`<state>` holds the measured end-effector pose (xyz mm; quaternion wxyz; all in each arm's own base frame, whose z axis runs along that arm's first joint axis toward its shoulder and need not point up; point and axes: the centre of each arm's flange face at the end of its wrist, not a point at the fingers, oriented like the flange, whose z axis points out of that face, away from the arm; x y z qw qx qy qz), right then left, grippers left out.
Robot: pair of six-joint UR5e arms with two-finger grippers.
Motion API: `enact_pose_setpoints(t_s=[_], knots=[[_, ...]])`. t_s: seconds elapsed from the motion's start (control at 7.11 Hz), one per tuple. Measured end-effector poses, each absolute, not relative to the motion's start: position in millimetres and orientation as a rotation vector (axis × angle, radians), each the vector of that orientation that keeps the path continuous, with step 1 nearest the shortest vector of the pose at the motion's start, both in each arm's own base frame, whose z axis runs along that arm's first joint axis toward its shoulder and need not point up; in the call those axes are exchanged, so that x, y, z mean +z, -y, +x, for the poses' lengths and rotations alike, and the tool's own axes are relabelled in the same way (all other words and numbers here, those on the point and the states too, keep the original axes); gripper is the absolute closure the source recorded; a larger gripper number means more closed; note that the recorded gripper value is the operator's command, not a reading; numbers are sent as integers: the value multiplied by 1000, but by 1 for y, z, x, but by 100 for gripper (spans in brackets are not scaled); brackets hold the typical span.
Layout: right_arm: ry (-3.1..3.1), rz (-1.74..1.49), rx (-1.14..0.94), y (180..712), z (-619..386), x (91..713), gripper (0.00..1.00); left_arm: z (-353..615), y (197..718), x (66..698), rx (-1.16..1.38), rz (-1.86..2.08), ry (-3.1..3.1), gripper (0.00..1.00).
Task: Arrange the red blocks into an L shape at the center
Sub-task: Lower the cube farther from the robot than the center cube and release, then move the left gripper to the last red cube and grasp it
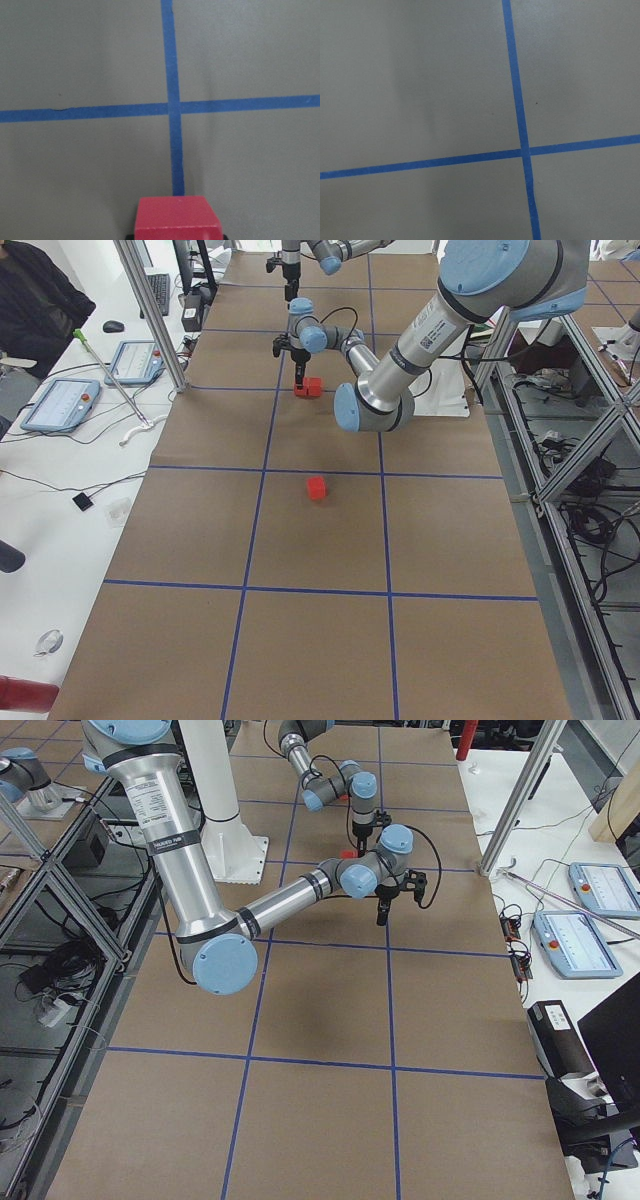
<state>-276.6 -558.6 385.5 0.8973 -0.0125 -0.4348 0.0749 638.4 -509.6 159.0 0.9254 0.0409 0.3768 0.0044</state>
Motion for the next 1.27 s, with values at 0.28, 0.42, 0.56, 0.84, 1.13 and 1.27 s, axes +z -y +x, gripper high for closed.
enact_pose_setpoints(t_s=[0.28, 0.42, 0.56, 0.84, 1.13, 1.27], knots=[[901, -26, 155, 559, -277, 385, 1, 634, 512, 157, 2, 86, -776, 0], [901, -26, 155, 559, -277, 385, 1, 619, 519, 150, -11, 96, -784, 0], [901, -25, 154, 559, -276, 385, 1, 590, 521, 145, -26, 107, -791, 0], [901, -23, 155, 559, -275, 385, 1, 496, 489, 191, -9, 150, -799, 0], [902, -19, 156, 561, -272, 385, 1, 390, 450, 288, 51, 203, -765, 0], [902, -18, 156, 561, -272, 385, 1, 350, 437, 342, 68, 220, -747, 0]])
